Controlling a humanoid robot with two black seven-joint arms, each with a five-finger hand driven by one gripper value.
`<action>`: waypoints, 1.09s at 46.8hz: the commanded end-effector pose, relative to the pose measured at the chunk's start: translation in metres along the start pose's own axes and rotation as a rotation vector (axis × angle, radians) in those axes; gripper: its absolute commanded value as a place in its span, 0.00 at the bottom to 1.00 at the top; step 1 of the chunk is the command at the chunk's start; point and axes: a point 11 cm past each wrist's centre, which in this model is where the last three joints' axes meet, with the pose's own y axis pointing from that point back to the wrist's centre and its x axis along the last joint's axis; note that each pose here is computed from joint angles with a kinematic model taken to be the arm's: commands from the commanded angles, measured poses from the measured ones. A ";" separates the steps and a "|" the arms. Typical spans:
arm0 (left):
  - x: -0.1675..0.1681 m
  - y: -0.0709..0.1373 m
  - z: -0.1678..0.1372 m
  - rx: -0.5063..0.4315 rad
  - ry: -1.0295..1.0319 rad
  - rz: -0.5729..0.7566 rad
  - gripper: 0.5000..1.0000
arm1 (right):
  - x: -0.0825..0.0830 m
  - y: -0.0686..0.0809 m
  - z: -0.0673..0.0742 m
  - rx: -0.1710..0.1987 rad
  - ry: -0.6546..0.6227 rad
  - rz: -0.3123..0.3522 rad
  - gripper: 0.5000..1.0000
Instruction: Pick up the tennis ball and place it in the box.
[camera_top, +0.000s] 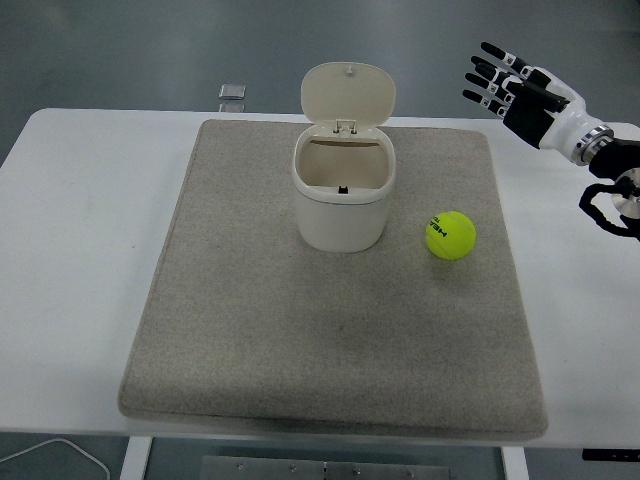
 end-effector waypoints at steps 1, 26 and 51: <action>0.000 0.000 0.000 0.000 0.000 -0.001 0.99 | -0.002 -0.001 0.002 -0.002 -0.003 -0.004 0.86; -0.001 0.000 0.006 -0.011 -0.001 -0.003 0.99 | 0.003 0.002 0.000 -0.003 0.005 0.005 0.86; -0.001 0.000 0.008 -0.013 0.000 -0.001 0.99 | 0.001 0.001 0.005 -0.021 0.031 0.000 0.86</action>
